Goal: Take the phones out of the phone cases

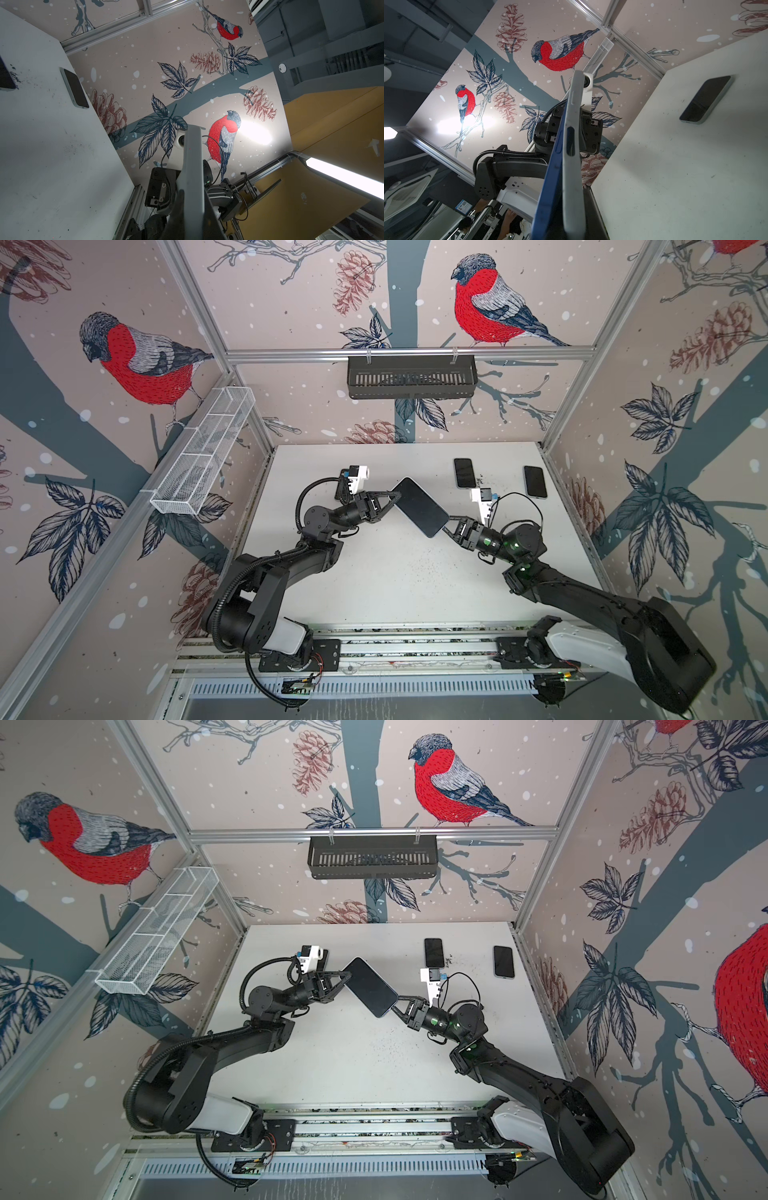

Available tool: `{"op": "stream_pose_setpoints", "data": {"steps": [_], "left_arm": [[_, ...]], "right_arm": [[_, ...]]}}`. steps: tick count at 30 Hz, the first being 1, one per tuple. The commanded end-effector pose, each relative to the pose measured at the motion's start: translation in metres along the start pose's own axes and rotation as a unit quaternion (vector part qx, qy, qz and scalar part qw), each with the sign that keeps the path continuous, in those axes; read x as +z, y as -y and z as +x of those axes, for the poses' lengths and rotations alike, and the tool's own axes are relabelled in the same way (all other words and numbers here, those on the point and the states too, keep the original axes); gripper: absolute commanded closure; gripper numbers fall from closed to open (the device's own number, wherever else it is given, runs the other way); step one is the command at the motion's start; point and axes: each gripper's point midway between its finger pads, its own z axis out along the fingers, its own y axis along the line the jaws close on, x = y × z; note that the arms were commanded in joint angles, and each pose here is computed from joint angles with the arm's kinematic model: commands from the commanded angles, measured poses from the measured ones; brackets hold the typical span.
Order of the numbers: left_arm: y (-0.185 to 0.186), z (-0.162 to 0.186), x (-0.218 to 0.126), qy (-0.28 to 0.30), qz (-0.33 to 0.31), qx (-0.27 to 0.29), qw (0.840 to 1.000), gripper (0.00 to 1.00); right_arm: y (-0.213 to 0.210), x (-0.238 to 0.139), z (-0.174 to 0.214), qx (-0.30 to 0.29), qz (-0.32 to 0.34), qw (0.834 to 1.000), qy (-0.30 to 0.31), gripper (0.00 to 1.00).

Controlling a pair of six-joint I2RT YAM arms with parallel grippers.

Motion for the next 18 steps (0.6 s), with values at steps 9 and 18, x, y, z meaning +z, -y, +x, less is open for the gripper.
{"op": "stream_pose_setpoints", "data": {"steps": [9,18], "left_arm": [[-0.076,0.011,0.026,-0.013,-0.158,0.033,0.987,0.20],[-0.120,0.002,0.004,0.013,-0.321,0.098,0.942,0.12]], "right_arm": [[0.028,-0.028,0.016,0.041,0.059,0.997,0.019,0.99],[0.056,-0.049,0.025,0.086,0.109,0.989,0.041,0.99]]}}
